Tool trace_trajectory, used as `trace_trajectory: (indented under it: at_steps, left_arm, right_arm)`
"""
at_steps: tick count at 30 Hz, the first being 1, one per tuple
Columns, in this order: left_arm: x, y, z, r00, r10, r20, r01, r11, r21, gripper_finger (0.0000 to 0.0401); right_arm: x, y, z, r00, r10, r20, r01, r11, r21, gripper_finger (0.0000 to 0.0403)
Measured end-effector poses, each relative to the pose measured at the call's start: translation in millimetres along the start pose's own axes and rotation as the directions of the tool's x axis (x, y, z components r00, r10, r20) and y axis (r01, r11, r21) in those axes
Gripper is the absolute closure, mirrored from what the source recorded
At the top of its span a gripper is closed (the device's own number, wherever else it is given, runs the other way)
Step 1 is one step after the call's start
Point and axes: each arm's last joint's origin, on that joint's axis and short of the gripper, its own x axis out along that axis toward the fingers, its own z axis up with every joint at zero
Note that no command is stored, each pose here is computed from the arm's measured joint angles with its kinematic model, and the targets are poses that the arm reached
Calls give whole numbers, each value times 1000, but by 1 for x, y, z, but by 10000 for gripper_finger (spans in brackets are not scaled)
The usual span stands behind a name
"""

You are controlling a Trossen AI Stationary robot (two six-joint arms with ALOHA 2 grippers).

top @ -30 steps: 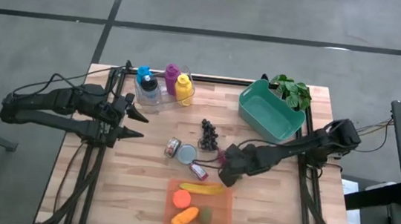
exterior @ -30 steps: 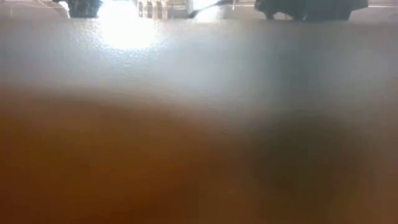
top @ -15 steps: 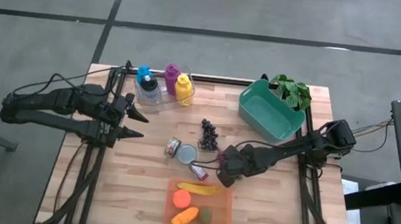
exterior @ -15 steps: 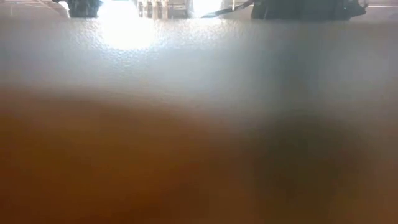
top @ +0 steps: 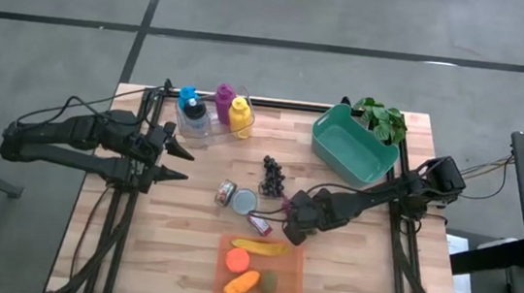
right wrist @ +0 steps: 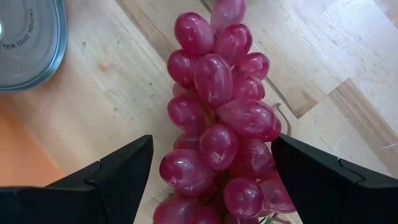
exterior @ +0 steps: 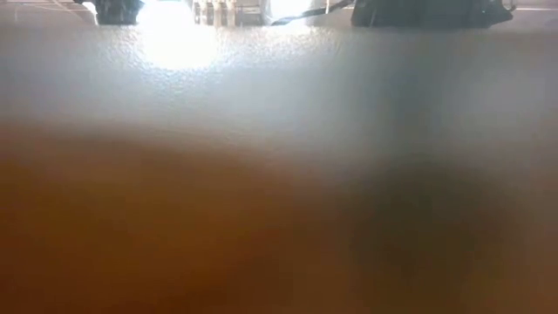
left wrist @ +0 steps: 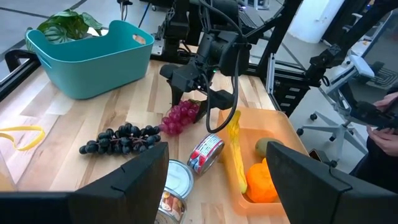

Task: Pick & Place Food Item
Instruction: Put the pink grapes into the orange bin

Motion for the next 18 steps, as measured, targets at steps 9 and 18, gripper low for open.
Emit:
trace_trajectory:
  at_steps: [9, 18]
  left_arm:
    - [0, 0, 0, 1000, 0, 0, 0, 1000, 0, 126]
    - [0, 0, 0, 1000, 0, 0, 0, 1000, 0, 126]
  right_arm:
    - [1, -2, -2, 1000, -10, -6, 10, 1000, 12, 124]
    - [1, -2, -1, 1000, -7, -4, 7, 1000, 12, 220]
